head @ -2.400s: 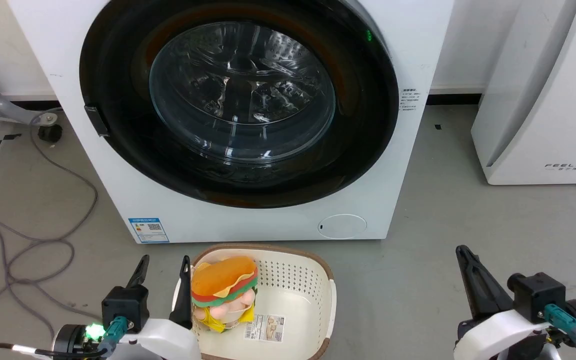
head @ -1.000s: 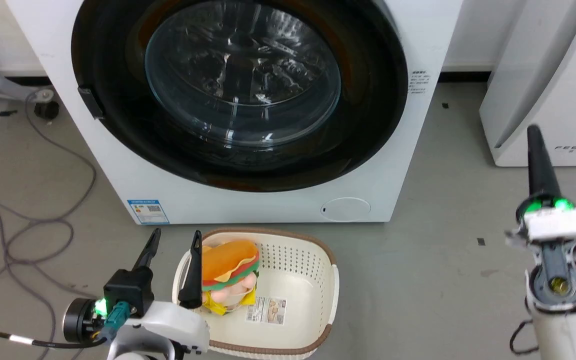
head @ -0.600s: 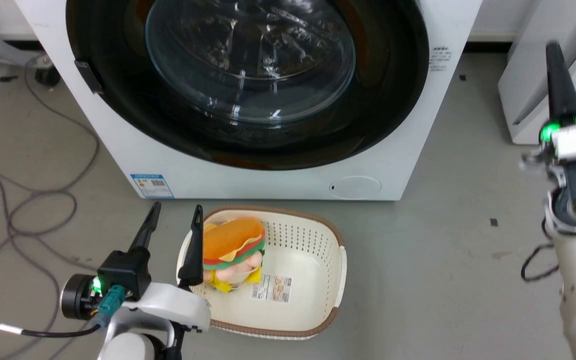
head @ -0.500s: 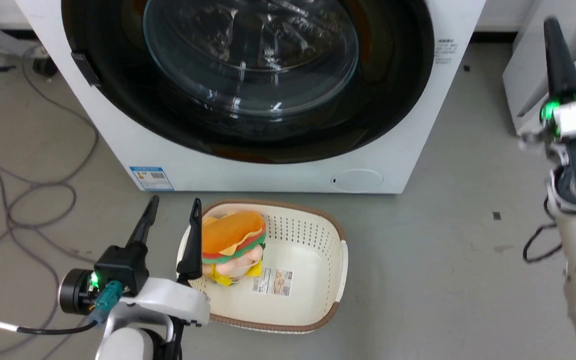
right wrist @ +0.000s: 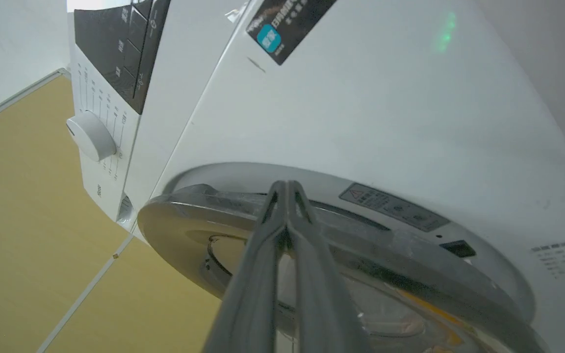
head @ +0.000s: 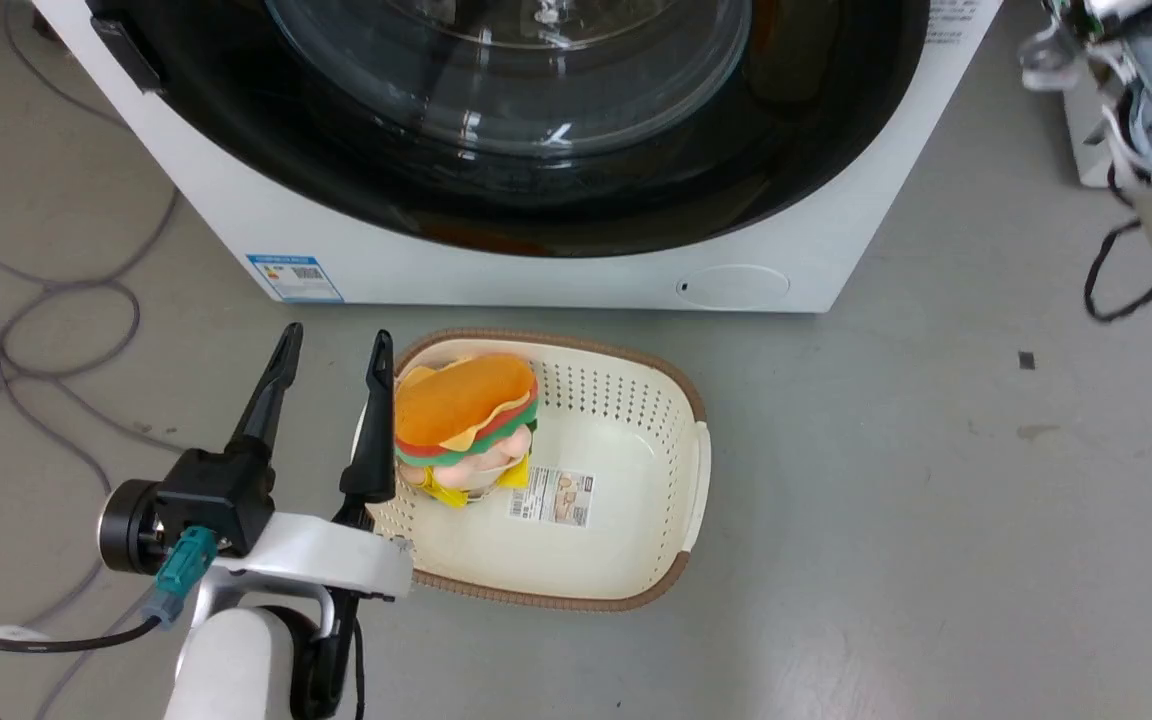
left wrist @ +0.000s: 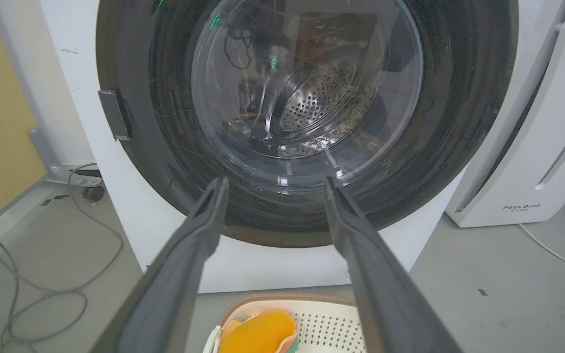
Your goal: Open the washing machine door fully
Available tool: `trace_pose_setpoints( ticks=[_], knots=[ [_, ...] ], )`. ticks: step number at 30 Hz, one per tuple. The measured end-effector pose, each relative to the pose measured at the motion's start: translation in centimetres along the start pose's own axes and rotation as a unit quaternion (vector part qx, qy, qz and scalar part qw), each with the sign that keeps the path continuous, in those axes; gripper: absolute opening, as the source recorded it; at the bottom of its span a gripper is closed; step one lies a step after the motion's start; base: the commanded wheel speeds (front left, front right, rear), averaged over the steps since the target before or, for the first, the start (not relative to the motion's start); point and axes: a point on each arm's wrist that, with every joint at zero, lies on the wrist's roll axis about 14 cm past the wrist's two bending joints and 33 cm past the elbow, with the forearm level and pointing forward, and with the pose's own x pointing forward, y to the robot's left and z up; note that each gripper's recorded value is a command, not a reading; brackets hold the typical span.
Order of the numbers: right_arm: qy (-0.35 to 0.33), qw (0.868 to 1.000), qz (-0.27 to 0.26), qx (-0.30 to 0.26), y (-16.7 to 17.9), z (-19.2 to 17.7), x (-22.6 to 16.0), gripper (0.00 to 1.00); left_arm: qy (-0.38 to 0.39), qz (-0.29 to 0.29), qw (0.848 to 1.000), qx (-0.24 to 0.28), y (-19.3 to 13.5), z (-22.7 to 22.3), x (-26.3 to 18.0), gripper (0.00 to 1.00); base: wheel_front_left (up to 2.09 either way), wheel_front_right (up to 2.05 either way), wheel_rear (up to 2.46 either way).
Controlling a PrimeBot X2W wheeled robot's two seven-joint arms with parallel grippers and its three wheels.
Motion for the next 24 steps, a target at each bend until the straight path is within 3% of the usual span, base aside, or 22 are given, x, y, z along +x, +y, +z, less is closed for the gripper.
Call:
trace_pose_setpoints(
  ticks=[12, 24],
  knots=[
    [0.118, 0.990, -0.036, -0.065, -0.5, -2.6, 4.0, 0.00, -0.002, 0.001, 1.000, -0.011, 0.4, -1.0, 1.4, 1.00, 0.00, 0.00, 0.00],
    [0.217, 0.966, -0.072, -0.119, -2.0, -4.3, 5.5, 0.00, -0.006, -0.004, 1.000, -0.022, 0.4, -1.9, 2.6, 1.00, 0.00, 0.00, 0.00]
  ],
)
